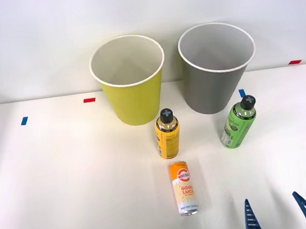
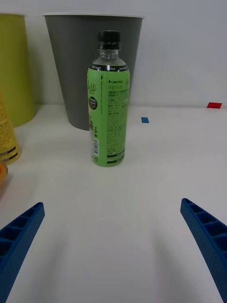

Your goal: Put cans in the gray bin, plastic bottles in the light green bin

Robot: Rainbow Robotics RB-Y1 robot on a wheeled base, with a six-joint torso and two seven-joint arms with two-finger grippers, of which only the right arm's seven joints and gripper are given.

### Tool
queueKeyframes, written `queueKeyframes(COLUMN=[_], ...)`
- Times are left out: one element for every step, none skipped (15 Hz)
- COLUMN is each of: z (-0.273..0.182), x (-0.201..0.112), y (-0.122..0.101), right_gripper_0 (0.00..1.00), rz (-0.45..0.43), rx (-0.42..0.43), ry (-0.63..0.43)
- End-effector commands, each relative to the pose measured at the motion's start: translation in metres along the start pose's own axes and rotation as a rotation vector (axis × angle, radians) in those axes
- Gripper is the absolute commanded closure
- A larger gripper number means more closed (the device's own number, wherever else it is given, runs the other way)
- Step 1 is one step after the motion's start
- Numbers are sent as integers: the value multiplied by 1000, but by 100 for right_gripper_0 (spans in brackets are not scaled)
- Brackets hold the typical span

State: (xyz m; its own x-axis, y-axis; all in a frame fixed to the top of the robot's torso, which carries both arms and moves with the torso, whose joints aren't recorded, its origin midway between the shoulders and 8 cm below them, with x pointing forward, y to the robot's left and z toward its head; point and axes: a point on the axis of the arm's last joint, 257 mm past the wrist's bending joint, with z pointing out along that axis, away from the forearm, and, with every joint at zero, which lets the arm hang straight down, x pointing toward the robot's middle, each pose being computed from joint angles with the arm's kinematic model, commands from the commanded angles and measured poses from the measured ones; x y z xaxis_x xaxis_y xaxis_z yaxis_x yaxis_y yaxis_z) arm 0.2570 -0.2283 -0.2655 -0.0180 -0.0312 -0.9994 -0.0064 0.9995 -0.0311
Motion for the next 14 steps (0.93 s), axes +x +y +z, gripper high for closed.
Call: queueKeyframes(z=[21, 29, 35, 42, 46, 51, 57, 62, 69, 79, 86, 94, 104, 110], x=[-13, -14, -17, -19, -21, -22, -23, -26, -29, -33, -36, -39, -43, -44], y=[1, 2, 3, 2, 3, 4, 5, 6, 8, 8, 9, 9, 11, 11], right_gripper_0=[0, 0, 0, 0, 0, 0, 0, 0, 0, 0, 0, 0, 0, 0], rz=[38, 43, 47, 49, 51, 55, 56, 58, 57, 54, 53, 50, 47, 45], rx=[-8, -11, -13, -13, -17, -22, -25, -25, -31, -35, -37, -39, -45, -45], ry=[-44, -46, -54, -62, -67, -66, -66, -72, -80, -86, -90, -92, -94, -92])
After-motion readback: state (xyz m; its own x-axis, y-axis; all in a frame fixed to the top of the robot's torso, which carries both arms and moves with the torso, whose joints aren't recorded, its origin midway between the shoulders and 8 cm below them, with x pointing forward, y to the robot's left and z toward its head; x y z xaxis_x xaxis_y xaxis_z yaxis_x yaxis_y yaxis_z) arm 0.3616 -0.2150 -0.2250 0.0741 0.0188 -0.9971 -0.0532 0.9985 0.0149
